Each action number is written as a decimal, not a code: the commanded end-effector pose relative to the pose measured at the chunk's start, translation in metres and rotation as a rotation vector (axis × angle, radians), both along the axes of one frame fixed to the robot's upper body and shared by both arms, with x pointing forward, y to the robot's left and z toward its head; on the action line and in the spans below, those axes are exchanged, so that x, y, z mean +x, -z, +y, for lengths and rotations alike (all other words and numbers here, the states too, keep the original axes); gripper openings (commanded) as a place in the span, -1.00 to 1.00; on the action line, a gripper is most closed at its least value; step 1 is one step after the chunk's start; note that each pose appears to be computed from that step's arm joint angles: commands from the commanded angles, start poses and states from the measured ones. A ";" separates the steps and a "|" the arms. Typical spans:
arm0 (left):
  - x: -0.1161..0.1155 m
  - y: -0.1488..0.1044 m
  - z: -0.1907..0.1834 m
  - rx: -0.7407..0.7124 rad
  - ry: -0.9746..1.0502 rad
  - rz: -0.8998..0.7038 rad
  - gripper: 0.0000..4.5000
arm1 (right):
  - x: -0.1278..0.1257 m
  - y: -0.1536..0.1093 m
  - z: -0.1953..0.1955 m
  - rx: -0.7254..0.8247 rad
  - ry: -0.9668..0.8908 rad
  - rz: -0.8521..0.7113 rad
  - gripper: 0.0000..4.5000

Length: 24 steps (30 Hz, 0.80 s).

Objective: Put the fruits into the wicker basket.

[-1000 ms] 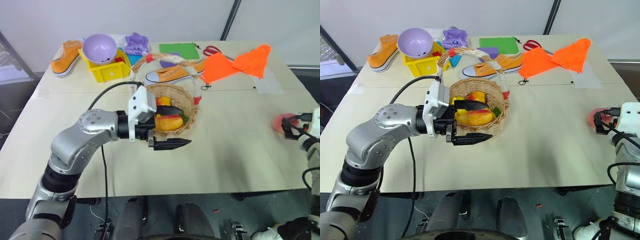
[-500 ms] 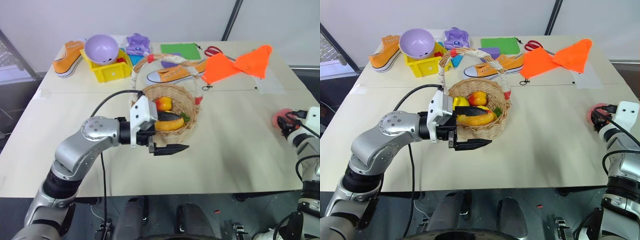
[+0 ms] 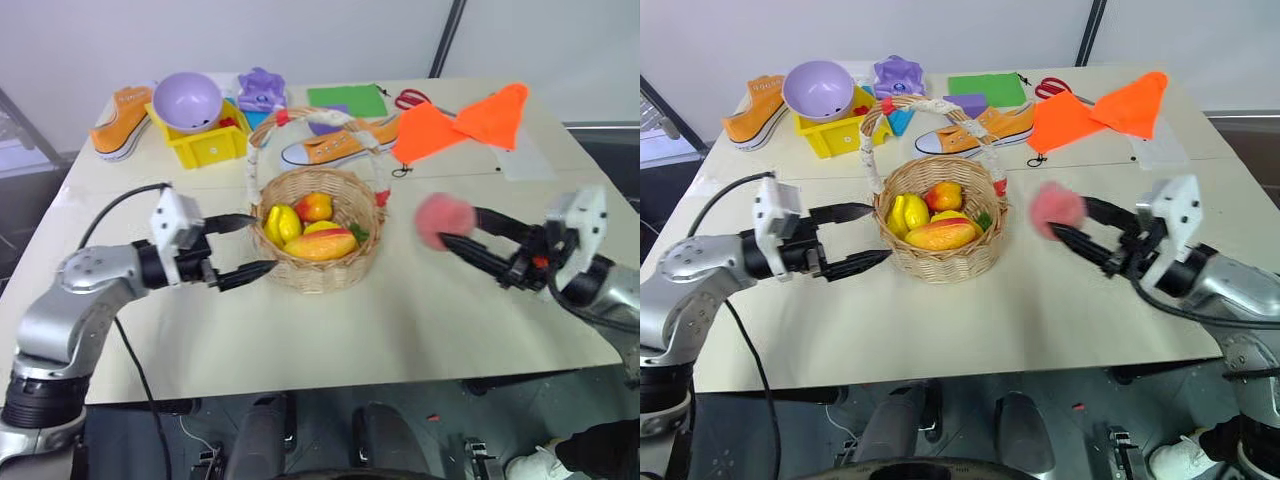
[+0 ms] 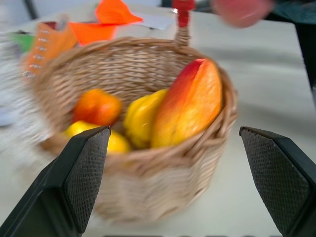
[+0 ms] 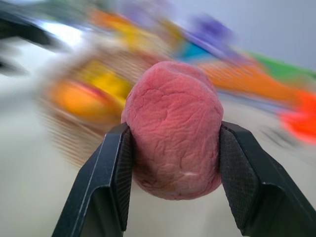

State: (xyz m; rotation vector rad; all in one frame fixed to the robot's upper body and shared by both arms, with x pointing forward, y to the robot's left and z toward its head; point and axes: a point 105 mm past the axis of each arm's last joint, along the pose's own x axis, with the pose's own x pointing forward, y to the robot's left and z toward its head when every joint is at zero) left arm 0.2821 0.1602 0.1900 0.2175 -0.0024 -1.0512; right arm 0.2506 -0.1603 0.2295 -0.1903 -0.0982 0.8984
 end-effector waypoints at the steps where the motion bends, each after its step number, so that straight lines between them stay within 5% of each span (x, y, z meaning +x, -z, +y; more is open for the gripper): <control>1: -0.001 -0.010 0.014 0.003 -0.028 -0.058 1.00 | 0.003 -0.002 0.040 -0.006 -0.089 -0.003 -0.12; 7: -0.001 -0.009 0.014 -0.011 -0.055 -0.059 1.00 | 0.057 0.001 0.088 -0.010 0.025 -0.004 -0.12; 12: -0.003 -0.010 0.009 -0.017 -0.057 -0.063 1.00 | 0.062 -0.002 0.108 -0.043 0.028 -0.073 0.92; 13: -0.004 -0.011 0.008 -0.018 -0.058 -0.064 1.00 | 0.059 -0.005 0.108 -0.041 0.023 -0.098 0.97; 20: -0.009 -0.013 -0.001 -0.038 -0.032 -0.057 1.00 | 0.004 -0.012 0.087 -0.027 -0.173 -0.100 0.97; 24: -0.013 -0.013 -0.013 -0.063 0.020 -0.042 1.00 | 0.006 -0.011 0.059 -0.004 -0.083 -0.055 0.97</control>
